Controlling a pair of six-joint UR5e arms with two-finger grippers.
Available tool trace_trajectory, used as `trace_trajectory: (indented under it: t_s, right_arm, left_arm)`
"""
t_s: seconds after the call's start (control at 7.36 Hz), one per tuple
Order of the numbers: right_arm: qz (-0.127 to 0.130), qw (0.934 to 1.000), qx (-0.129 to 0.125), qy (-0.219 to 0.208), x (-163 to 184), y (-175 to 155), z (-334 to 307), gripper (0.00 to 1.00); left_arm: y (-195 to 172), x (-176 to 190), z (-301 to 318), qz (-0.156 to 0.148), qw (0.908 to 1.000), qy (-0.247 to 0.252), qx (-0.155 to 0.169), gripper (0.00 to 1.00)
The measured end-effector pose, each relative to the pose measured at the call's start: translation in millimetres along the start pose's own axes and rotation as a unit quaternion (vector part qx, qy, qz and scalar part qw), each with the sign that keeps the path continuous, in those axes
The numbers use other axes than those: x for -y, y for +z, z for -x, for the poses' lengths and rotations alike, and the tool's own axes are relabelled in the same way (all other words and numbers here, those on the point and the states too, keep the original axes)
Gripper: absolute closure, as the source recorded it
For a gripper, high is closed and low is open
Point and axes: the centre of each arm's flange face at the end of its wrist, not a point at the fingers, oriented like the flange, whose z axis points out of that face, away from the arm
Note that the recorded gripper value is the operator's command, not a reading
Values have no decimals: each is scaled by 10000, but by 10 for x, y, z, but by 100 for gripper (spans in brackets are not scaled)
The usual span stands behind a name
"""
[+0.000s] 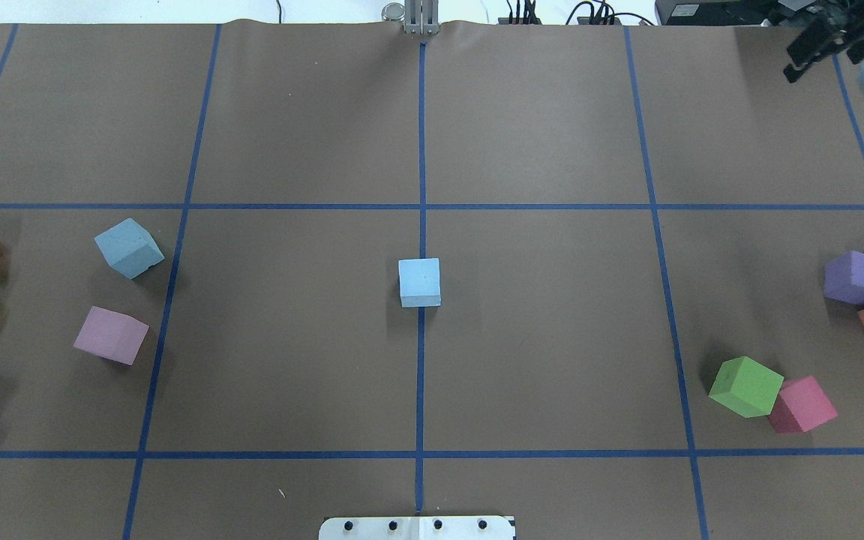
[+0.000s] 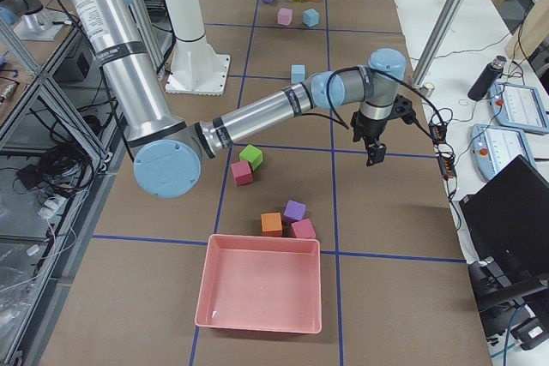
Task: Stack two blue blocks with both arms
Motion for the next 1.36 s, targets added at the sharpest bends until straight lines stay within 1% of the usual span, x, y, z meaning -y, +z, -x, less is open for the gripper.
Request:
trace_trajectory:
  t_s: [0.14,0.27,0.41,0.68,1.09,1.36]
  right_arm:
    - [150,9999,-24,10,-349,140,-343,0]
    - [261,9997,-28,-9,-604,242,-553,0]
    - [306,9995,-28,-38,-765,307,-677,0]
    - [356,9994,-32,-2,-1018,473,-835,0]
    - [530,9984,-58,164,-1309,654,-974,0]
    - [628,9976,-209,211,-1387,692,-1035,0]
  left_arm:
    - [170,-17,-257,69,9968,-767,-204,2]
    - [374,-60,-513,144,9898,-1376,-355,2]
    - [553,-104,-701,222,9832,-1767,-399,2]
    - [886,-189,-964,402,9761,-2114,-294,2]
    - [1635,-400,-1469,702,9686,-2378,156,2]
    - [2037,-449,-1871,790,9626,-2572,333,2]
